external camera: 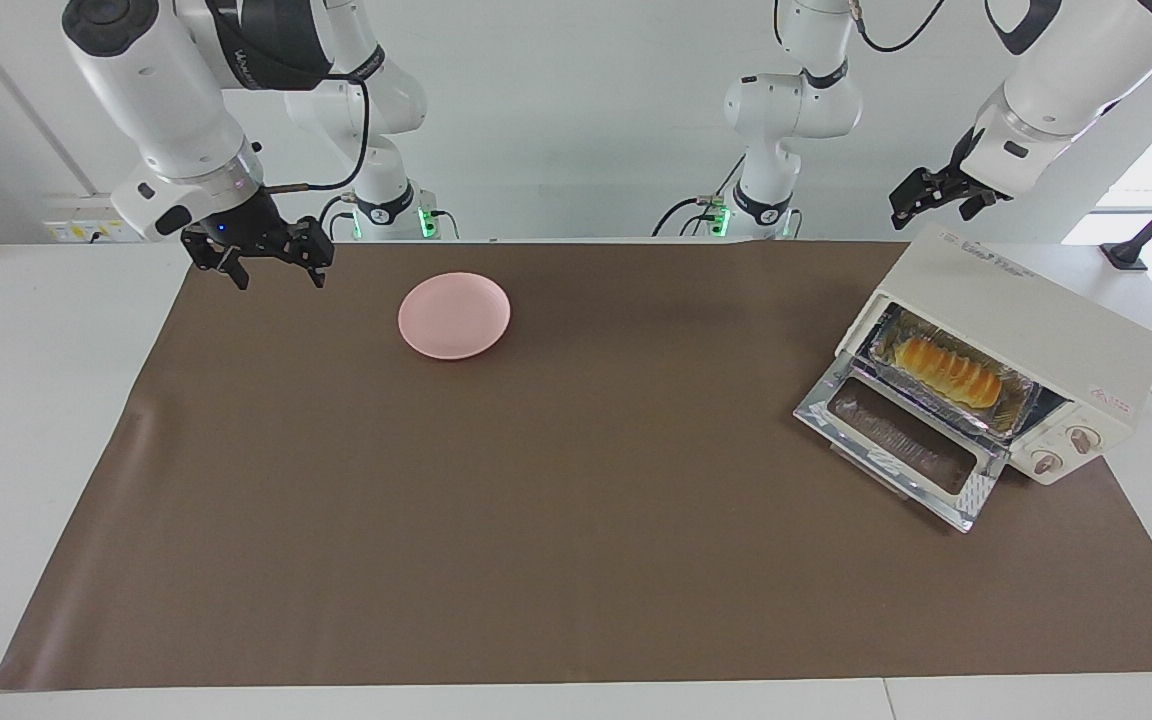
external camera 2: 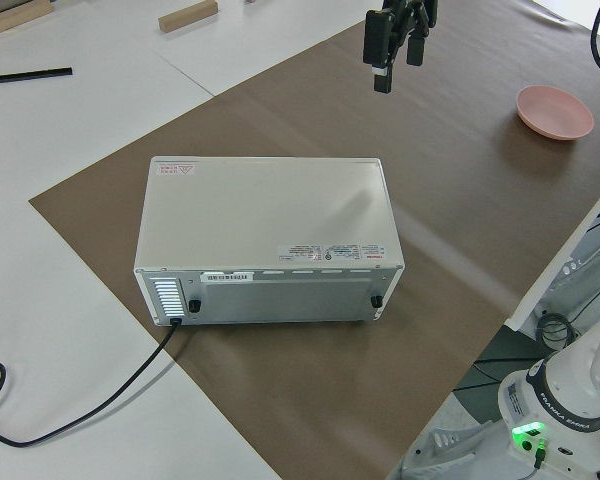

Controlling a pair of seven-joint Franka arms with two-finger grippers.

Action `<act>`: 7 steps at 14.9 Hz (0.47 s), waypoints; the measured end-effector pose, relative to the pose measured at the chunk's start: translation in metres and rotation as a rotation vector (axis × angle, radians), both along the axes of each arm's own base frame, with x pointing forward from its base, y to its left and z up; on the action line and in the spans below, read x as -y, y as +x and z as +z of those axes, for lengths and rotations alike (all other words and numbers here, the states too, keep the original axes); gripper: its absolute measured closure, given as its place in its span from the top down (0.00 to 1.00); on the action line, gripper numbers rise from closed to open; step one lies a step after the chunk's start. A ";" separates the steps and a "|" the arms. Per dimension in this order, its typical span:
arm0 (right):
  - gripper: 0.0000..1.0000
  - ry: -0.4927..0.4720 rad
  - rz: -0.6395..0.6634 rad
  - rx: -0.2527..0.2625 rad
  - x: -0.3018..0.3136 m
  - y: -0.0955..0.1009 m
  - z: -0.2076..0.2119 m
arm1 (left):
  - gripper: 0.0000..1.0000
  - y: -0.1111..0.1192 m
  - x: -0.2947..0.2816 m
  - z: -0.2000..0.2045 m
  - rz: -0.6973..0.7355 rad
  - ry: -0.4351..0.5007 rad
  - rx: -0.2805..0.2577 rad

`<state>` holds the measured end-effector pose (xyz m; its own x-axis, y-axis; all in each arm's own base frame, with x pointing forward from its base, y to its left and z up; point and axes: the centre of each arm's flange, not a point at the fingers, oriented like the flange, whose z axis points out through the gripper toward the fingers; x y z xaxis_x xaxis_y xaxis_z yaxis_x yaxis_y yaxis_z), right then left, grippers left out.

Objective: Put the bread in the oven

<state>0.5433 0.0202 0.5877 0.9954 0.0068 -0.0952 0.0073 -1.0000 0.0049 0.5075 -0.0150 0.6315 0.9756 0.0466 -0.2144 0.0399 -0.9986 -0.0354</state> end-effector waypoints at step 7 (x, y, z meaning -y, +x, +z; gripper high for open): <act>1.00 0.000 0.000 0.000 0.000 0.000 0.000 | 1.00 0.011 0.003 -0.007 -0.017 -0.014 0.064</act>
